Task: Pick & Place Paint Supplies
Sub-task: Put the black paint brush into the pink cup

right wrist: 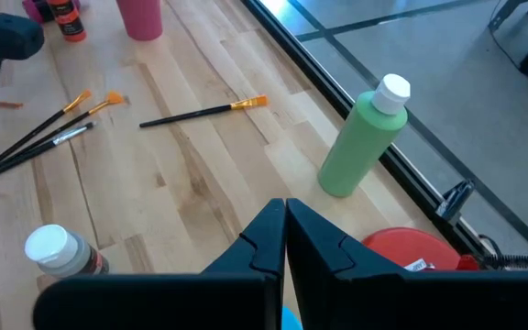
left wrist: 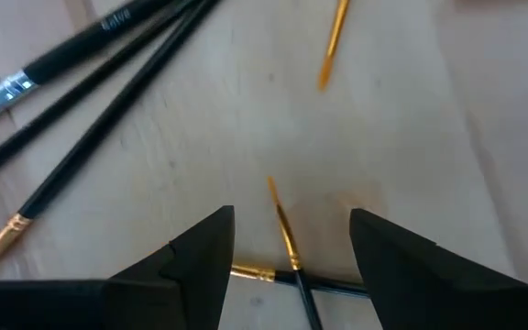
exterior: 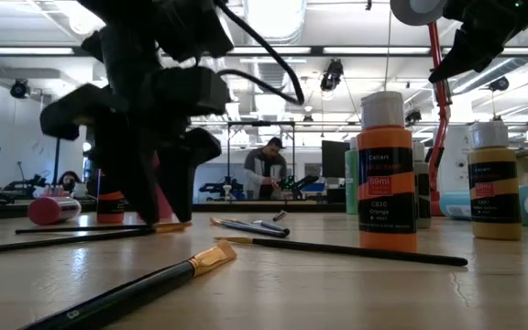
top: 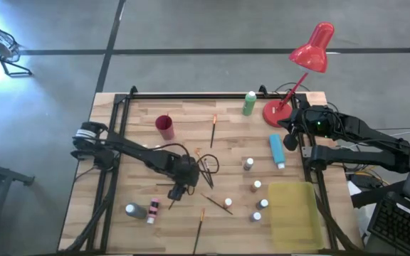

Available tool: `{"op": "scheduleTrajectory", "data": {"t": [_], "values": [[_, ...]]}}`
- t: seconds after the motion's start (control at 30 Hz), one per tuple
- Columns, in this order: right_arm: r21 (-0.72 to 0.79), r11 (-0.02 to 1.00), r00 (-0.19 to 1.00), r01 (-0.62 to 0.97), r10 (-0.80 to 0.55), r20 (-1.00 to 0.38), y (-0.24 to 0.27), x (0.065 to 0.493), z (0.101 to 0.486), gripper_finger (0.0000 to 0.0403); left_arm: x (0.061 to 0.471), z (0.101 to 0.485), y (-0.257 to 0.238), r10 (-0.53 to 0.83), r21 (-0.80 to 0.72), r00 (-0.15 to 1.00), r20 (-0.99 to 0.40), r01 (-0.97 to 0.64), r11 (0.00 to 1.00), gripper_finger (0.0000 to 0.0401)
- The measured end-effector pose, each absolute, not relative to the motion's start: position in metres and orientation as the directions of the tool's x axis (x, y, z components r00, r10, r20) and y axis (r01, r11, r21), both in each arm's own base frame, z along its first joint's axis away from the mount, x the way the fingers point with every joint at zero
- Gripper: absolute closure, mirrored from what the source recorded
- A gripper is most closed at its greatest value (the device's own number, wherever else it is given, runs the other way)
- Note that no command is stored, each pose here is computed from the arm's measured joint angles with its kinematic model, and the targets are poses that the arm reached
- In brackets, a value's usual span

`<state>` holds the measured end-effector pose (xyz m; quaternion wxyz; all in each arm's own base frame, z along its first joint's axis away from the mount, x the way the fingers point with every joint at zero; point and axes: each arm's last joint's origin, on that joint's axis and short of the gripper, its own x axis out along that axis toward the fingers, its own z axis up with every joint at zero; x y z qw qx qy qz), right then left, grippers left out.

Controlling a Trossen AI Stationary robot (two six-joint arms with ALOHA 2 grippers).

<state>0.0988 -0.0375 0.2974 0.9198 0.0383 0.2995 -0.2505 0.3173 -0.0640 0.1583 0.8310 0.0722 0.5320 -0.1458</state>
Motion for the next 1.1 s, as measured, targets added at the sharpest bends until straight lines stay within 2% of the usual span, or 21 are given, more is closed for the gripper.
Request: {"op": "scheduleTrajectory", "data": {"t": [0.27, 0.4, 1.1], "values": [[-0.08, 0.872, 0.695, 0.483, -0.438, -0.57, -0.038, 0.099, 0.297, 0.0394, 0.323, 0.15, -0.065, -0.157, -0.032, 0.371, -0.915, 0.321, 0.946, 0.0179], [-0.08, 0.872, 0.695, 0.483, -0.438, -0.57, -0.038, 0.099, 0.297, 0.0394, 0.327, 0.148, -0.065, -0.152, -0.03, 0.364, -0.919, 0.319, 0.947, 0.0193], [-0.081, 0.872, 0.695, 0.483, -0.438, -0.57, -0.038, 0.099, 0.297, 0.0394, 0.329, 0.149, -0.066, -0.165, -0.04, 0.371, -0.914, 0.321, 0.946, 0.039]]}}
